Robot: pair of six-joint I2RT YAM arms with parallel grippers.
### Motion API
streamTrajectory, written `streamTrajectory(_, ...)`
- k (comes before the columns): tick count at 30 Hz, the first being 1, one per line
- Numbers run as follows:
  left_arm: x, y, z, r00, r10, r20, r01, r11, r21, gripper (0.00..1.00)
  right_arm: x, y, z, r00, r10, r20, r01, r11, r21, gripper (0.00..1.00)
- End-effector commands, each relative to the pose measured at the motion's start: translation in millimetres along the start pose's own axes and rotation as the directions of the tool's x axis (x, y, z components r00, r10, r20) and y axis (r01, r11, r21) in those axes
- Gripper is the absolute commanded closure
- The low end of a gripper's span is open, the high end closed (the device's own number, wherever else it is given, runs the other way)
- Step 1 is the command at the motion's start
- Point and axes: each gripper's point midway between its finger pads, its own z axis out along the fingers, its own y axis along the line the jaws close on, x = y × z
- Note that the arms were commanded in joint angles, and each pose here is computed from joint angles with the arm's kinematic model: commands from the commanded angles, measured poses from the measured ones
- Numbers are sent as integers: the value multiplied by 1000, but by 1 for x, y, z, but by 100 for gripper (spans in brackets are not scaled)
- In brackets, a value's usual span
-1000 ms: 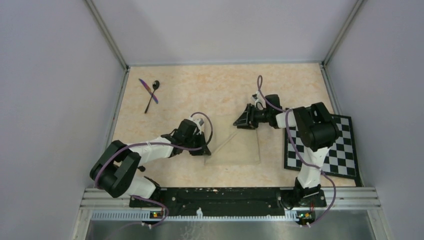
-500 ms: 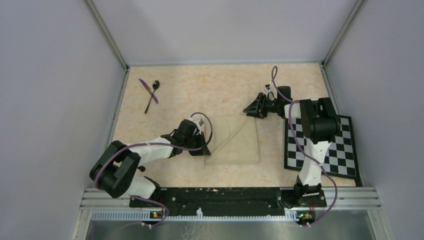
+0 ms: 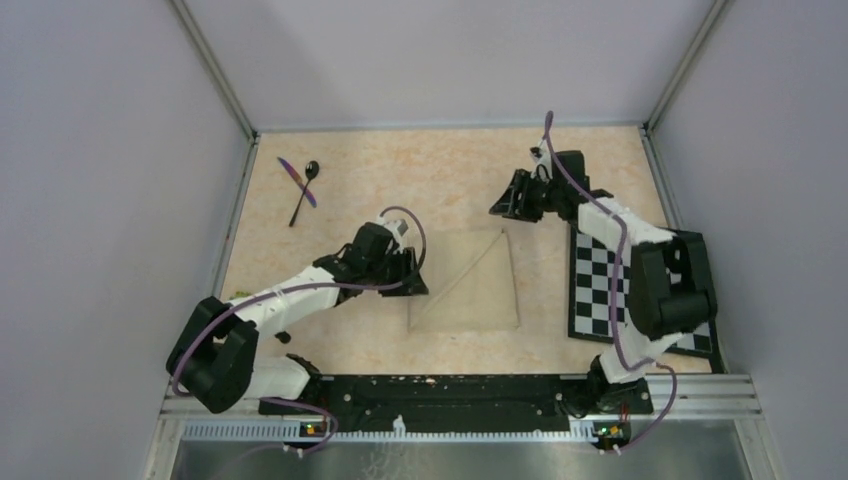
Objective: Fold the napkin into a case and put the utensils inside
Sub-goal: Smooth out the upper triangle-folded napkin at the center of the board, then move the upper triangle-folded napkin to the center of the board.
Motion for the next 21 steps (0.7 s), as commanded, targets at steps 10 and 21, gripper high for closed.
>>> streamTrajectory(10, -131, 6, 1, 965, 144, 220, -91, 968, -235, 28, 204, 23, -52, 965, -61, -256, 64, 998, 5, 90)
streamTrajectory(21, -153, 33, 44, 979, 126, 163, -80, 962, -259, 49, 216, -13, -49, 971, -24, -236, 59, 988, 141, 93)
